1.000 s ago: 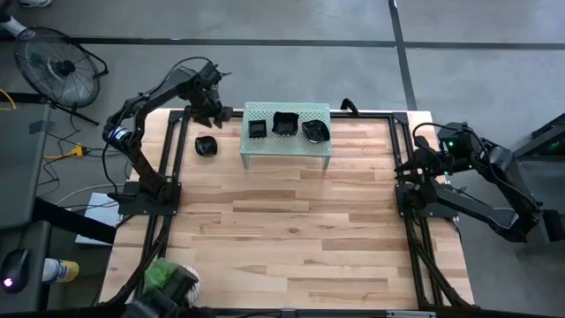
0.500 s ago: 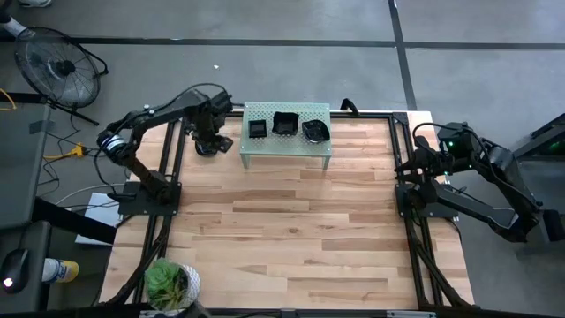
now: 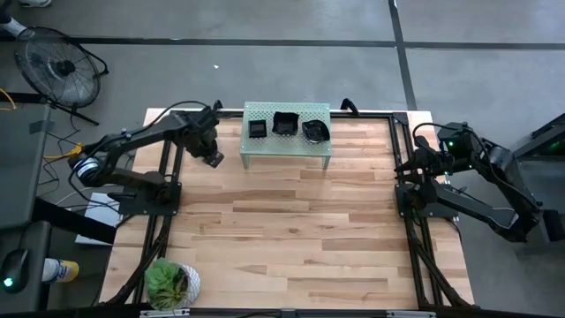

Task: Pick & Place Mini shaped plates
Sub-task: Stack the leaf shaped plate on top of the leaf shaped plate on the shelf

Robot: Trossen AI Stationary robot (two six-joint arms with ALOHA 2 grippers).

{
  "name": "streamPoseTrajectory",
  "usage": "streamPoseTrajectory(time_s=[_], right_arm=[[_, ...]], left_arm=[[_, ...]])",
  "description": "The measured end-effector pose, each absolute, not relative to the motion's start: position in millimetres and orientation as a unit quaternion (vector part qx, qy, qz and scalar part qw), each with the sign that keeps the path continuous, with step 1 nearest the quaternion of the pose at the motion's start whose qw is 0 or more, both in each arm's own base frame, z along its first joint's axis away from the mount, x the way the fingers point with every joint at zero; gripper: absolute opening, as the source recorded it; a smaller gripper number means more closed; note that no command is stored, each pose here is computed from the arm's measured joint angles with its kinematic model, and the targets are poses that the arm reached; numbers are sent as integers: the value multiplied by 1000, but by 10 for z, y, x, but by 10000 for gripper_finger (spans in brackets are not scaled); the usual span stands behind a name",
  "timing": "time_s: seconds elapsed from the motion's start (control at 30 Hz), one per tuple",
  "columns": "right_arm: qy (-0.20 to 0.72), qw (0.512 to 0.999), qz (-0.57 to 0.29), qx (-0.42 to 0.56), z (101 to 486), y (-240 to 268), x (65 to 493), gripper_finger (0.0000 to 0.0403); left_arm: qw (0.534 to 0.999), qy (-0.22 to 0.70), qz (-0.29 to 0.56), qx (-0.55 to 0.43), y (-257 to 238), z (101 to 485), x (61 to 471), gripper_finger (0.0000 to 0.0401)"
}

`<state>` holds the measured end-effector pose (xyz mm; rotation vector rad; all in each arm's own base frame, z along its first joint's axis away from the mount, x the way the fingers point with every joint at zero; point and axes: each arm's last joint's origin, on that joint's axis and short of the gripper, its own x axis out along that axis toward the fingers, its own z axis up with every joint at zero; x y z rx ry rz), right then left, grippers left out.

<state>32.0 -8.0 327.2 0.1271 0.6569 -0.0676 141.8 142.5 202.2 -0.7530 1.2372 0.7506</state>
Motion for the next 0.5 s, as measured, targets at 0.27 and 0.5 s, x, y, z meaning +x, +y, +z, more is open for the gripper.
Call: streamPoseTrajectory(time_s=[0.27, 0.5], right_arm=[[322, 944, -33, 62, 3272, -81, 320, 106], [322, 944, -33, 62, 3272, -81, 320, 106]], left_arm=[[745, 589, 259, -177, 1306, 1997, 1571, 192], [740, 625, 242, -45, 1176, 1992, 1681, 192]])
